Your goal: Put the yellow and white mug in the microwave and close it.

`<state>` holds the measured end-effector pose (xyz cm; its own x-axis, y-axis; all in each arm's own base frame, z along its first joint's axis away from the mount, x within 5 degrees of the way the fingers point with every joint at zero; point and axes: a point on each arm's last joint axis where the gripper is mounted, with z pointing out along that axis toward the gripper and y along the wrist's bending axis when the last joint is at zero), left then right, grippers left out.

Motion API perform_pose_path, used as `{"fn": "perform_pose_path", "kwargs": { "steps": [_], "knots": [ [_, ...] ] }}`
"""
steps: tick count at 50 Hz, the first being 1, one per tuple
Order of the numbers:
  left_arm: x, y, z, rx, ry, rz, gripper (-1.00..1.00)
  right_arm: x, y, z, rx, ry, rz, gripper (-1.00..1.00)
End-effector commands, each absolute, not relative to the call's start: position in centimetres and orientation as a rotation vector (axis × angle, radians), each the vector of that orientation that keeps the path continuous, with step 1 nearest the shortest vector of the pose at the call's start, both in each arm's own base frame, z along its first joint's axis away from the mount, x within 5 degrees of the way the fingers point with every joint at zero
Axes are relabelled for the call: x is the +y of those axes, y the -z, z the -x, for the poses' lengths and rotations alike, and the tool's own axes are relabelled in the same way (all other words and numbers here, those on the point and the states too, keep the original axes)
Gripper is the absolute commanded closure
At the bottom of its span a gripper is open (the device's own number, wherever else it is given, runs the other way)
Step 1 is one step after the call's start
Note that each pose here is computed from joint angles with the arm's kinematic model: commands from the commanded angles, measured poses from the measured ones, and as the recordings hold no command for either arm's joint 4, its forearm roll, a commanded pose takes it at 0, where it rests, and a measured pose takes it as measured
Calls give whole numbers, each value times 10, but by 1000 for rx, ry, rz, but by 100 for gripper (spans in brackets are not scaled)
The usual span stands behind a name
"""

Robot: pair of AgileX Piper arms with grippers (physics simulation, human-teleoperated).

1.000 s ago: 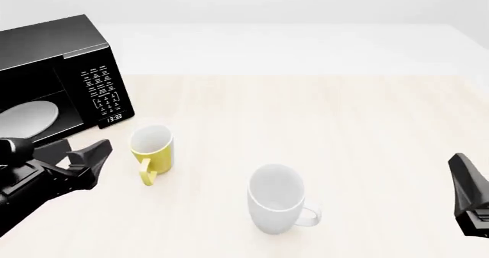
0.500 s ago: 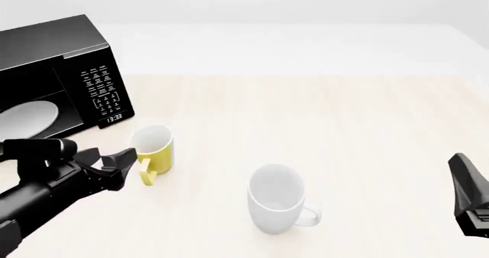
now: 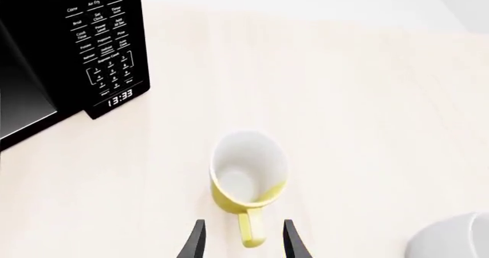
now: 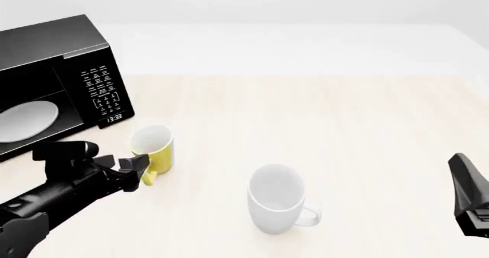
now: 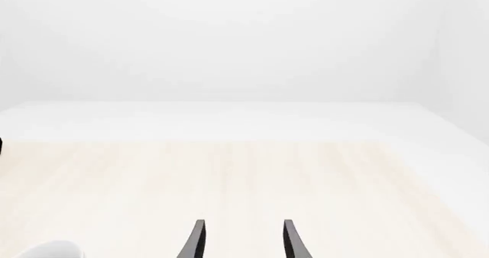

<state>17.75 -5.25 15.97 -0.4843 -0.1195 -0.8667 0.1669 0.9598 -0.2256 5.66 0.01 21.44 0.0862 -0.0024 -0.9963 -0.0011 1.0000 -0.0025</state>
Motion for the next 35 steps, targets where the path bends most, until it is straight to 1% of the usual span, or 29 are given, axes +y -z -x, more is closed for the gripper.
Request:
{"fn": "perform_pose_path", "kwargs": {
  "steps": [1,11,35],
  "knots": [
    [-55,-150,-185,2072,347,-17,-100,0,-214,-57,1484,1,3,-100],
    [-58,-137,-187,2115,361,5,-100,0,-214,-57,1485,1,3,-100],
    [-60,-117,-192,2169,368,28,-100,0,-214,-57,1485,1,3,-100]
  ]
}}
